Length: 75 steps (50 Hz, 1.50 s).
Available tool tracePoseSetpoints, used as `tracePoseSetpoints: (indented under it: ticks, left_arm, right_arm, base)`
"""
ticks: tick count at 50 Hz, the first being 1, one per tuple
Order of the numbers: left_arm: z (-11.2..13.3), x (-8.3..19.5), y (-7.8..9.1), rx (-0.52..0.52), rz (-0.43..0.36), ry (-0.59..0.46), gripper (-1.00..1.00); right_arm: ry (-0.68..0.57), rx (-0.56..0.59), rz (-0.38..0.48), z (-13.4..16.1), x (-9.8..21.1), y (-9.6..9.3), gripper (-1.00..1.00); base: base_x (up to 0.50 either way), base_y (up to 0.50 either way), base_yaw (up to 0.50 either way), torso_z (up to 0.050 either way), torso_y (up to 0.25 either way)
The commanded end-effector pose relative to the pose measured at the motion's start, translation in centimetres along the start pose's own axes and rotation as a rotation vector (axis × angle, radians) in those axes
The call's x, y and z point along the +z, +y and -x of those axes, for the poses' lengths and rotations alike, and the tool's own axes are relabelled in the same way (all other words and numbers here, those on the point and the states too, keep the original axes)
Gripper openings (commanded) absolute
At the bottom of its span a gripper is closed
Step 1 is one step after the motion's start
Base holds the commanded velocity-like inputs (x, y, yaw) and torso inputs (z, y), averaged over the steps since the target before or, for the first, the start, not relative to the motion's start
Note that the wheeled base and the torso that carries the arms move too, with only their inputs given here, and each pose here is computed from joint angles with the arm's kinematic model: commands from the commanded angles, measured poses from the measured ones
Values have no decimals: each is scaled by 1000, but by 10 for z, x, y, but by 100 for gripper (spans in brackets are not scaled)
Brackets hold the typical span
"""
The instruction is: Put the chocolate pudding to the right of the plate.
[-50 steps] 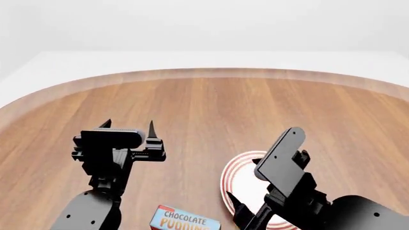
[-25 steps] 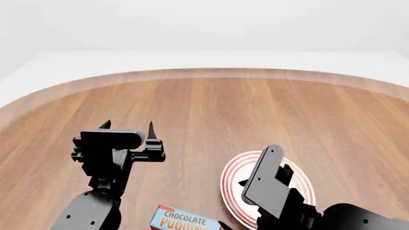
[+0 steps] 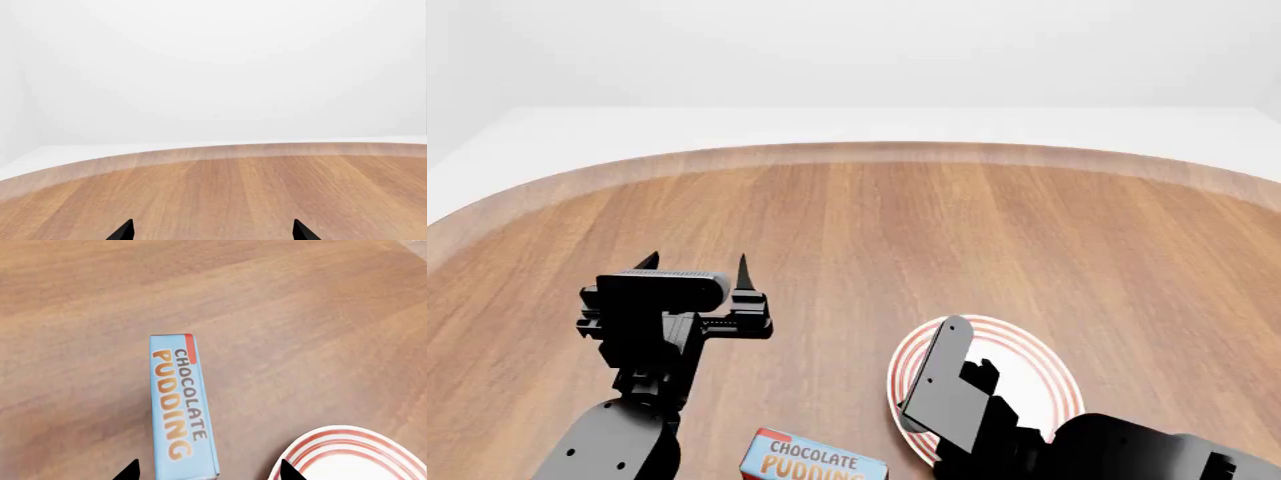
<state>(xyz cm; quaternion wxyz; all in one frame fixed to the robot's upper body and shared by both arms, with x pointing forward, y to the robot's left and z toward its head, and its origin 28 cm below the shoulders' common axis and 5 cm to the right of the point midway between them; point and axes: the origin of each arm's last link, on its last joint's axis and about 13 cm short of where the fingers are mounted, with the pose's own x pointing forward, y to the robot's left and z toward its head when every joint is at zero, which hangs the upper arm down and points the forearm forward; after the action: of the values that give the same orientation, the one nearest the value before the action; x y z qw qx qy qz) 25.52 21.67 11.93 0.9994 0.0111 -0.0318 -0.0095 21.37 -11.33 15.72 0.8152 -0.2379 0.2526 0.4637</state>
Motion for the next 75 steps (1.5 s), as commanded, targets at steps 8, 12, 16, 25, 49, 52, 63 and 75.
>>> tracePoseSetpoints:
  ticks: [8, 12, 16, 25, 49, 52, 63, 75]
  left_arm:
    - [-1, -1, -1, -5, 1, 3, 100]
    - [-1, -2, -1, -8, 1, 5, 100]
    - [-1, -2, -1, -8, 2, 5, 100]
    - [-1, -2, -1, -7, 3, 4, 100]
    - [-1, -2, -2, -17, 3, 4, 100]
    - [-1, -2, -2, -17, 4, 3, 100]
    - [0, -3, -1, -14, 6, 6, 100]
    - [0, -4, -1, -14, 5, 6, 100]
  right_arm:
    - [81, 75, -35, -23, -12, -1, 100]
    - [97, 94, -40, -29, -14, -1, 100]
    - [102, 98, -40, -31, -10, -3, 100]
    - [117, 123, -49, -42, -9, -8, 100]
    - [233, 214, -81, -80, -31, -8, 100]
    - [246, 221, -86, -83, -33, -8, 100]
    - [249, 216, -79, -83, -35, -7, -100]
    - [228, 200, -58, -79, -32, -8, -100]
  base:
    - [0, 0, 0, 0, 0]
    - [0, 0, 0, 0, 0]
    - [0, 0, 0, 0, 0]
    - [0, 0, 0, 0, 0]
    - [0, 0, 0, 0, 0]
    - [0, 0, 0, 0, 0]
    - [0, 0, 0, 0, 0]
    - [0, 0, 0, 0, 0]
